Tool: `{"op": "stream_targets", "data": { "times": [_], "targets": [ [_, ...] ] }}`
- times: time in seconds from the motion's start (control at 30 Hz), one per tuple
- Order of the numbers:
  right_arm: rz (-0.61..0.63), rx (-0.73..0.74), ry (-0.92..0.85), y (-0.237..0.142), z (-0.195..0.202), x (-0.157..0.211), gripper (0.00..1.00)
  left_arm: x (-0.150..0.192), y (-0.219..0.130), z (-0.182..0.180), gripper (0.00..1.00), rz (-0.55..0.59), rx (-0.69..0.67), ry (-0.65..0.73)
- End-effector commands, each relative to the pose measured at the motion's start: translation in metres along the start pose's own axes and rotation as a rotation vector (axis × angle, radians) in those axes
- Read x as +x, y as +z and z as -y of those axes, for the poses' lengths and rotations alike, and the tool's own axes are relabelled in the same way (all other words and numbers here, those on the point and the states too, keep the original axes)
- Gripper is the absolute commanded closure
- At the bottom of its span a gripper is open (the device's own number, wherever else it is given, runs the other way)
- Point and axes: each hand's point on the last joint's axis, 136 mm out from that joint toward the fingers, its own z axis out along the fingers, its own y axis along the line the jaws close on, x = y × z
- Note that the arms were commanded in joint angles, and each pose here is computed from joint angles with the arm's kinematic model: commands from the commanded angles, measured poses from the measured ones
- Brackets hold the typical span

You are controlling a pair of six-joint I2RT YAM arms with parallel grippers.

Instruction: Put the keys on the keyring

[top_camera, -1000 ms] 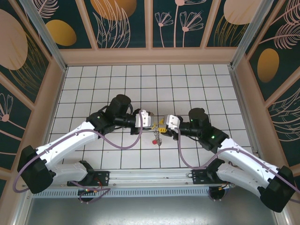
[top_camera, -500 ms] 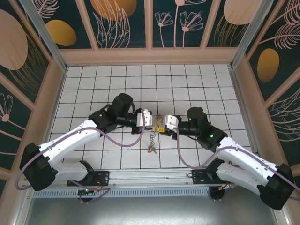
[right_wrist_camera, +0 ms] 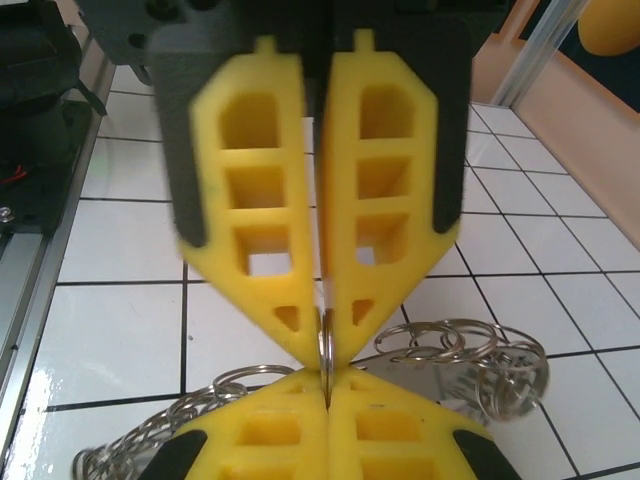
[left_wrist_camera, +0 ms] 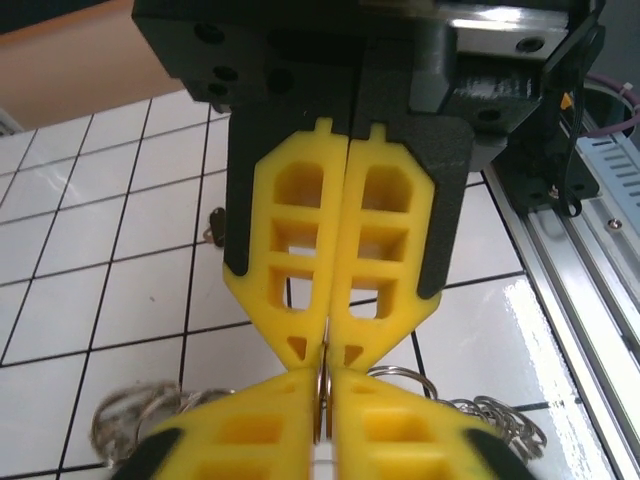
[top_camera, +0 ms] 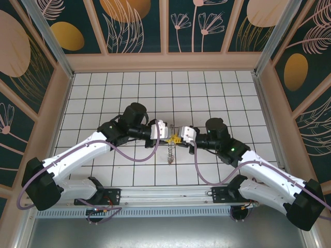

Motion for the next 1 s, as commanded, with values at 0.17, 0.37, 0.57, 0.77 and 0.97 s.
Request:
{"op": "stream_targets", "data": {
  "times": [0.17,0.37,0.57,0.77,0.97],
  "targets": [
    [0.234,0.054,0.003,-0.022,0.004,-0.043,1.0,-0.032,-0.03,0.016,0.65,0.178,-0.065,0.045],
    [0.366,0.035,-0.006,-0.034,-0.005,-0.059,1.0,-0.04,-0.032,0.006,0.66,0.218,-0.102,-0.047],
    [0.454,0.023,-0.026,-0.042,-0.011,-0.07,1.0,-0.059,-0.031,0.005,0.71,0.264,-0.05,-0.053],
    [0.506,0.038,-0.018,-0.045,-0.008,-0.077,1.0,-0.056,-0.029,0.023,0.75,0.275,0.037,-0.008],
    [0.522,0.031,-0.022,-0.045,-0.009,-0.079,1.0,-0.047,-0.027,0.027,0.7,0.258,0.048,-0.003]
  ]
}}
